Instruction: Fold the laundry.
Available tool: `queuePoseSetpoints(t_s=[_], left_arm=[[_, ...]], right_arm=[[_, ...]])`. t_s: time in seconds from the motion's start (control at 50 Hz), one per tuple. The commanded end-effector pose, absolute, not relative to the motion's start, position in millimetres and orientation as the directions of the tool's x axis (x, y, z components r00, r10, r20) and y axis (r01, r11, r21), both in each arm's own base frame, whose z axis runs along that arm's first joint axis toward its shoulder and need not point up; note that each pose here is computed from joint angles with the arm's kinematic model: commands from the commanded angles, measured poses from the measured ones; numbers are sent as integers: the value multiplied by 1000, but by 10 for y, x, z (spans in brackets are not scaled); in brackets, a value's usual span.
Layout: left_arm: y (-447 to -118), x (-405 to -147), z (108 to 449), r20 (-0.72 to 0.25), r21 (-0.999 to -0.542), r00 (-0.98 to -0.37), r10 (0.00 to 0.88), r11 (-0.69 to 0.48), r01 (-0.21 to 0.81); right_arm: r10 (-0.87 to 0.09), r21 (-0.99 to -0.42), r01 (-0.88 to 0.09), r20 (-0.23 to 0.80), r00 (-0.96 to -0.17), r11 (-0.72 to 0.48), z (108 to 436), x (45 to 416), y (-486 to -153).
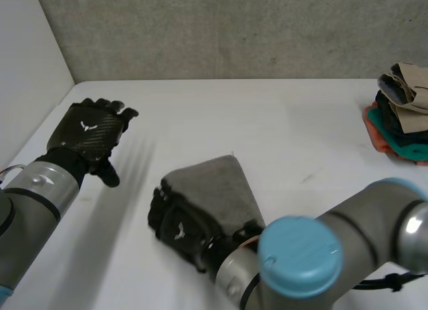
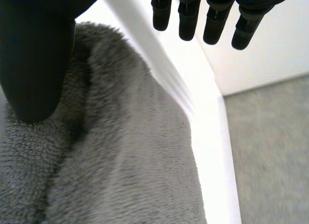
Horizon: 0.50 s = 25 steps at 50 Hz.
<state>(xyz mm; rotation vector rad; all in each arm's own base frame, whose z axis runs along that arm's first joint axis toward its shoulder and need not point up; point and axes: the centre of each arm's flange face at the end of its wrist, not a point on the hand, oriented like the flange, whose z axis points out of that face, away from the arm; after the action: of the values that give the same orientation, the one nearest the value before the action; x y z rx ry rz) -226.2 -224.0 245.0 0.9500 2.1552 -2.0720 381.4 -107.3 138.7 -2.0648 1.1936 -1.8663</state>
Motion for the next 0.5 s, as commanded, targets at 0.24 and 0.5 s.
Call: queuePoseSetpoints(t_s=[0.24,0.5], left_arm=[[-1926,-3247,2432,-143,-985,-807,572,0,175],[-1785,-3443,1443,-257,-904,-820,511,173,391]], right_arm=[[-701,-965,-210,42,-712,156,2165,2970,-2127],[-706,-890,-316,-8,-708,328,1446,3179,-2478]])
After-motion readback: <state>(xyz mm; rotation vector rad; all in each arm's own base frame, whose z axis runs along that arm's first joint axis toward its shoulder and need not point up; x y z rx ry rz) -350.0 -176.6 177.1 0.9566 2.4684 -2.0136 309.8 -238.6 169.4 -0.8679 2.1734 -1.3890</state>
